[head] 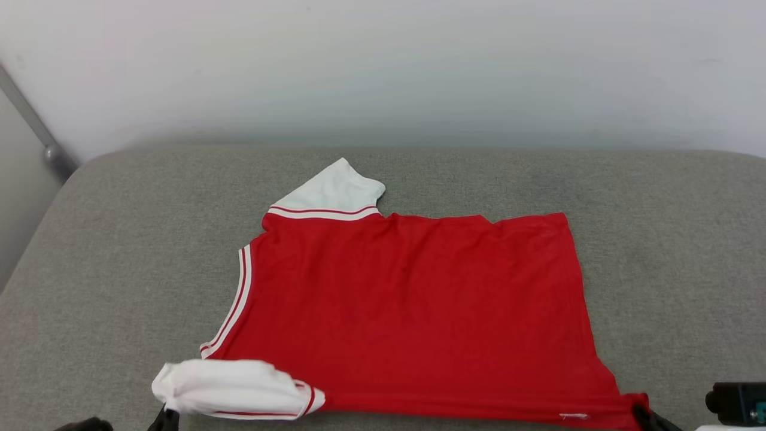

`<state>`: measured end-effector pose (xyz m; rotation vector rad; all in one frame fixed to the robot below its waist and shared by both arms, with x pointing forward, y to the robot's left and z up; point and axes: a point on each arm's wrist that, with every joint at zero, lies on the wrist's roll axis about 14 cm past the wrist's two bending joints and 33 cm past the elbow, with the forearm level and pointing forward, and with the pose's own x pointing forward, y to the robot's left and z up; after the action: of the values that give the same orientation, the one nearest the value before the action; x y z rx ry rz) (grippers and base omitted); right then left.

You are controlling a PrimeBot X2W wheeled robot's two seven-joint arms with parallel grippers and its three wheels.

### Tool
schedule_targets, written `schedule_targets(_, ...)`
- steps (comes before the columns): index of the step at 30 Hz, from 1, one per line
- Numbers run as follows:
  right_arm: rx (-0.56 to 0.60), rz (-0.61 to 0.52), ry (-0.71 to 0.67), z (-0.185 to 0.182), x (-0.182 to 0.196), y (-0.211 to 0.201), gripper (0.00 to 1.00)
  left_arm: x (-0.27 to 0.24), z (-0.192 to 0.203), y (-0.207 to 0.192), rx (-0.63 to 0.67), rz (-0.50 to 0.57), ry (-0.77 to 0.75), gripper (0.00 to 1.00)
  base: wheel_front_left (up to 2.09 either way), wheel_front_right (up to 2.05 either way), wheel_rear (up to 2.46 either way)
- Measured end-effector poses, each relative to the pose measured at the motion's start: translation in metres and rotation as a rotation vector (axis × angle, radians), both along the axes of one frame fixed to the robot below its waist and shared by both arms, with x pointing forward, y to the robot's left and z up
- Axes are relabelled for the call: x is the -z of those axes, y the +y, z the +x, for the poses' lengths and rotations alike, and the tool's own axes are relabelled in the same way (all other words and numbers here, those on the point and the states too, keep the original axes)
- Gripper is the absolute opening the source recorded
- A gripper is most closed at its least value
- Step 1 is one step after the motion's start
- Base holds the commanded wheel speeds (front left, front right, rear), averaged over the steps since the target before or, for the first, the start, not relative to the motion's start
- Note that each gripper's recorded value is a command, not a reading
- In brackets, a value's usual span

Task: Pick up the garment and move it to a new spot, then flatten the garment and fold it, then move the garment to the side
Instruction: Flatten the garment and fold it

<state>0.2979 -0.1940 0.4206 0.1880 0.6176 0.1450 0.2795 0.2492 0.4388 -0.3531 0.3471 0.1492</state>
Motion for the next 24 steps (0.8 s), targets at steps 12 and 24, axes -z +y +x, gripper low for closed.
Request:
schedule_targets(12,-0.05,-0.048,-0.047,0.065,-0.023,0.01,0.0,-0.023,0.075,-0.03,0.126,-0.014,-0.092,0.0,0.0,0.0,0.0)
schedule_targets(24,-0.118,-0.089,0.087,0.113,0.03,0.019,0.0,0.046,0.104,-0.038,0.159,-0.061,0.082,0.0,0.0,0.0,0.0)
